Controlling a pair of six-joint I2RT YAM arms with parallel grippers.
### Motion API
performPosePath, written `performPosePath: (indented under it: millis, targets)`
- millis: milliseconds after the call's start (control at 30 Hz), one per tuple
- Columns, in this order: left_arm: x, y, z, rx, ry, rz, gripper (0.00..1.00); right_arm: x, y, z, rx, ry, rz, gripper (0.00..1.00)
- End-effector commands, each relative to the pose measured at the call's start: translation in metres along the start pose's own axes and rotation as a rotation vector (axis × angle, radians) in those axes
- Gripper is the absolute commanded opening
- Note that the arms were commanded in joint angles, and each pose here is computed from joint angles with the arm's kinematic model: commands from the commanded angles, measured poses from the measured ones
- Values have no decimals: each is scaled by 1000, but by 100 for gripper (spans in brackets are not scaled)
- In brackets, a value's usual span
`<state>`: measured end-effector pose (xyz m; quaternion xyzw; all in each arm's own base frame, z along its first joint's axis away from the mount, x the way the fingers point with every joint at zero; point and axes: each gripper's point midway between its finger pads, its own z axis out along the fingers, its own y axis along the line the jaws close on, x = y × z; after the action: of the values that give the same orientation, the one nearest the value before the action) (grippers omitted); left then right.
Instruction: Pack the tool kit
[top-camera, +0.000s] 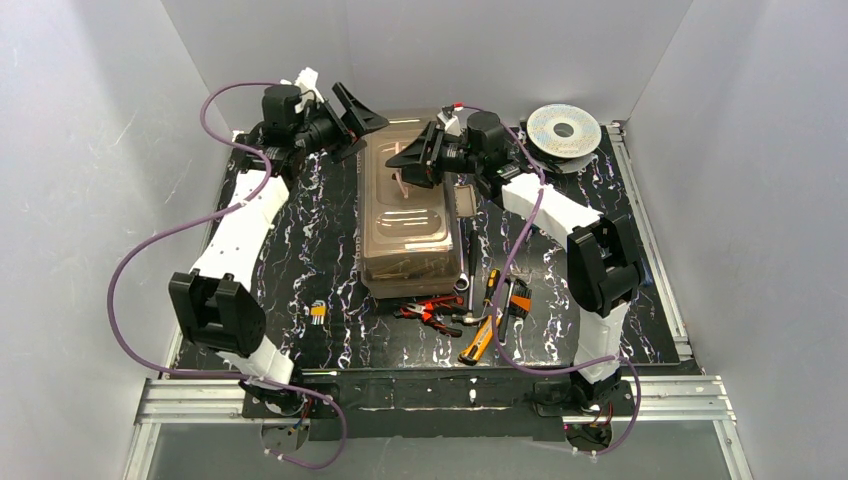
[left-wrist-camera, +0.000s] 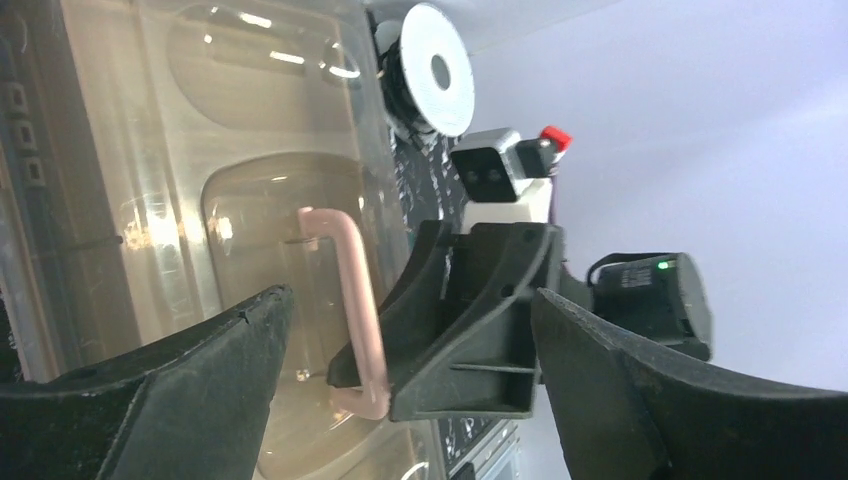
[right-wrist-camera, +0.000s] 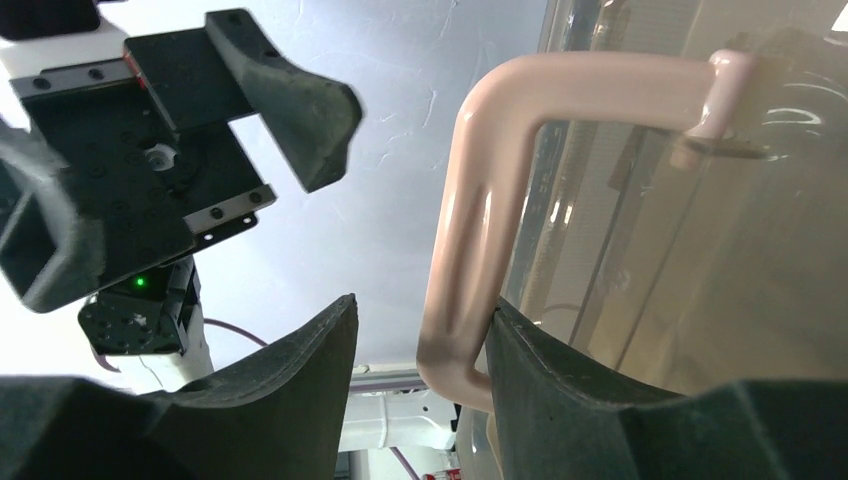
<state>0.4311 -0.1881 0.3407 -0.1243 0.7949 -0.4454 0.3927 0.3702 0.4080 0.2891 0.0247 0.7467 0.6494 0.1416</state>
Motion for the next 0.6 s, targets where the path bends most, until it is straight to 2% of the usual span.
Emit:
performPosePath:
  millis: [0,333,567]
  targets:
    - [31,26,12,-87,148,-11,87,3,55,-20,-140,8,-133,57]
    - [62,21,37,-88,308,-3,79,6,34,-24,-77,28,-137,57]
    - [68,25,43,-108,328,9,75,3,17,-25,-4,34,-143,58]
